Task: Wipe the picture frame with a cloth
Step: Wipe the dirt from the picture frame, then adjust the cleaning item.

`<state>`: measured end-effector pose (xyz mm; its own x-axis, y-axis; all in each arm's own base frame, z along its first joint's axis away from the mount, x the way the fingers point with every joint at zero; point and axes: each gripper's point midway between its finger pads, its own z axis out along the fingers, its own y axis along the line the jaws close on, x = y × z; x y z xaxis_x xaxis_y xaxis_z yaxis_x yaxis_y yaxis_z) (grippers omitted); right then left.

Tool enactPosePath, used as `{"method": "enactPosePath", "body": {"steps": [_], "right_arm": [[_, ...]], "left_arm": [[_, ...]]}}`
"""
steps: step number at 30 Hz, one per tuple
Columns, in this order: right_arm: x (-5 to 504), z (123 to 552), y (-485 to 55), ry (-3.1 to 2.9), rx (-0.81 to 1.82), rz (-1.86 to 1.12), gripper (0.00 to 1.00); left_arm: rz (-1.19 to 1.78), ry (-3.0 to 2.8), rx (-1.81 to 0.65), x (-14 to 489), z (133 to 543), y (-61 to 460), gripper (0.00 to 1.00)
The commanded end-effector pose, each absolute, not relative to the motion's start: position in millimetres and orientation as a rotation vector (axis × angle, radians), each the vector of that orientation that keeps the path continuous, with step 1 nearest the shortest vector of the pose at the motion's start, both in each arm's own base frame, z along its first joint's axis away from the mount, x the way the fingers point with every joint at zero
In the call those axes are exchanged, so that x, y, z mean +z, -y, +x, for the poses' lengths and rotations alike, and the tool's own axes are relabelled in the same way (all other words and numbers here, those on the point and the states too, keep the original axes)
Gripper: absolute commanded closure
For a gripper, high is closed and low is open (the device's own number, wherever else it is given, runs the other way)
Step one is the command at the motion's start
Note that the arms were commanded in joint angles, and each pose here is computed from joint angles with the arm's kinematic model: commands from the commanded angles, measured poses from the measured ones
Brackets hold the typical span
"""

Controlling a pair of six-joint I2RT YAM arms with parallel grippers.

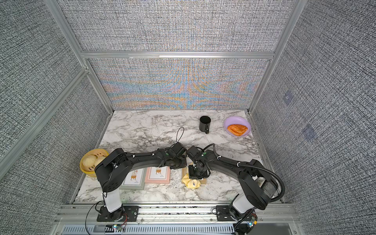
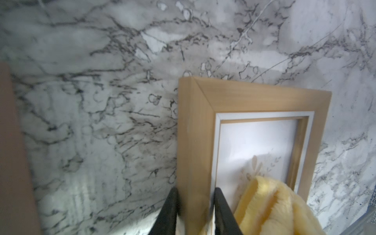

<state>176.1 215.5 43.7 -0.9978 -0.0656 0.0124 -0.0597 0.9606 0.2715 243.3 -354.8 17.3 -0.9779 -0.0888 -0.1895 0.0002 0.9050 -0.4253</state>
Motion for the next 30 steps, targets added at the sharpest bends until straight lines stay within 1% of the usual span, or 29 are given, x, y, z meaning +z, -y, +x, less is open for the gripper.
{"method": "enactPosePath", "body": {"steps": [1,3,5,8,12,18,21,23,26,28,30], "right_arm": [[56.0,165.8,-195.8,3.052,-0.413,0.088,1.0],[66.2,171.1,-187.1,3.057,-0.475,0.046,1.0],[77.1,176.3,-181.9,3.059,-0.56,0.024,1.0],[87.7,182.2,-179.9,3.041,-0.69,0.014,1.0],[102.6,190.6,-187.1,3.005,-0.906,0.02,0.96],[126.7,203.4,-198.0,2.948,-1.192,0.058,0.88],[132.7,206.1,-200.9,2.915,-1.257,0.088,0.84],[135.7,208.5,-203.1,2.893,-1.293,0.096,0.82],[140.2,213.0,-206.3,2.867,-1.351,0.092,0.8],[144.5,217.3,-208.4,2.851,-1.398,0.084,0.78],[147.1,219.5,-209.7,2.839,-1.427,0.082,0.77]], "left_arm": [[-0.097,-2.947,-0.516,6.1,230.3,335.4,0.83],[-0.097,-2.942,-0.516,13.5,231.3,335.4,0.69],[-0.096,-2.934,-0.524,22.8,232.0,335.6,0.58],[-0.085,-2.927,-0.528,34.4,232.0,335.9,0.49],[-0.082,-2.907,-0.536,51.2,233.6,334.4,0.41],[-0.094,-2.869,-0.599,83.7,235.1,335.9,0.35],[-0.099,-2.858,-0.705,101.5,234.3,345.5,0.32],[-0.1,-2.843,-0.784,112.1,234.0,352.7,0.27],[-0.124,-2.808,-0.928,124.9,234.7,362.9,0.2],[-0.136,-2.777,-1.027,130.9,236.8,369.3,0.11],[-0.132,-2.747,-1.123,135.8,238.0,375.3,0.09]]}}
